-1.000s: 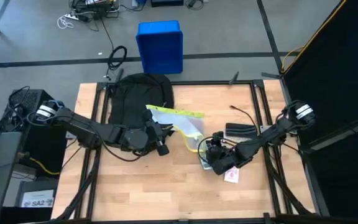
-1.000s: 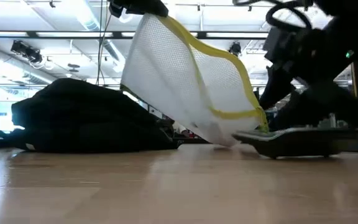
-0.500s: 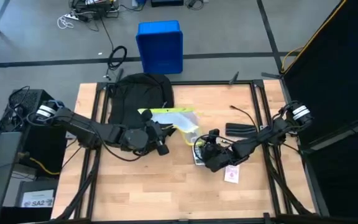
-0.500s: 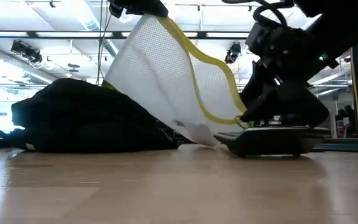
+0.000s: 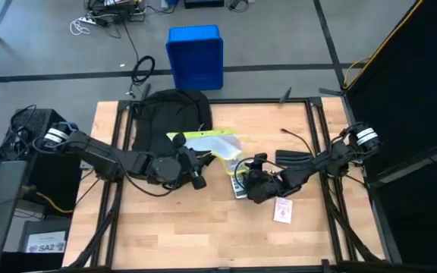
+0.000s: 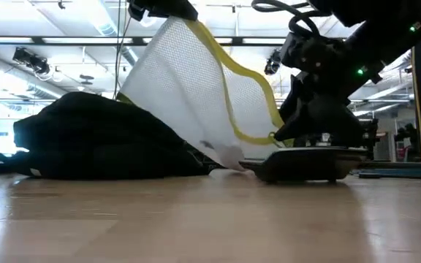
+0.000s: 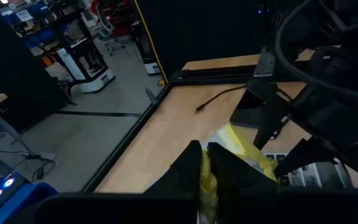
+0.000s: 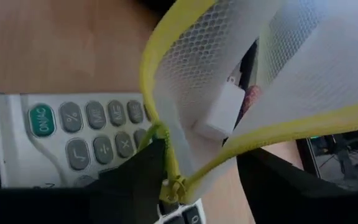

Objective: Unpack backpack
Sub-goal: Close the zip lock bag

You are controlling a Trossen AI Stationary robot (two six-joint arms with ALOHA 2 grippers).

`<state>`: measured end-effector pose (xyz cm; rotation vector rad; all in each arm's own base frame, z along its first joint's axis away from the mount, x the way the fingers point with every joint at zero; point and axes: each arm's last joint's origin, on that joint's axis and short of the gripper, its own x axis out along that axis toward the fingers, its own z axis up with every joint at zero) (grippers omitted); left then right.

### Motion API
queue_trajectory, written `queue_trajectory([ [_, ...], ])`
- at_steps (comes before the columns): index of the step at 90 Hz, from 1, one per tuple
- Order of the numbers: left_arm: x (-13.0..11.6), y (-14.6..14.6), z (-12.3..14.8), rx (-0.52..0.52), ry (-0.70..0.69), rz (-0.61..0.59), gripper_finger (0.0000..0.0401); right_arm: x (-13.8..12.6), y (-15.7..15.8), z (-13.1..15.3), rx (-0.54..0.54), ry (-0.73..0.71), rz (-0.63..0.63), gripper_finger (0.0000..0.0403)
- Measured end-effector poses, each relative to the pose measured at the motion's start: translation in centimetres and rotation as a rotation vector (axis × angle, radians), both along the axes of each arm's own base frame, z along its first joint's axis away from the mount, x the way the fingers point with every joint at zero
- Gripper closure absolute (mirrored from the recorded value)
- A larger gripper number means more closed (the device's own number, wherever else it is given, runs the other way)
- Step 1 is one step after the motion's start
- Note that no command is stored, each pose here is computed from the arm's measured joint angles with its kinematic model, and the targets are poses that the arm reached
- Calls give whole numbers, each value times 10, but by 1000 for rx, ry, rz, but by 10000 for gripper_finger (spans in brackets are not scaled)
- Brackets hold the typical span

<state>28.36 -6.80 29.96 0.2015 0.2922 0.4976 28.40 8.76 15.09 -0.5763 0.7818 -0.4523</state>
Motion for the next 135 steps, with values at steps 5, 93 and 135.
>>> queue_trajectory([
  [5,0,0,0,0,0,0,401,2,-1,1,8,-21,-6,240],
  [93,0,0,1,42,15,6,401,21,42,103,-143,-99,20,403],
  [135,0,1,2,49,9,19,401,27,48,67,166,114,224,338],
])
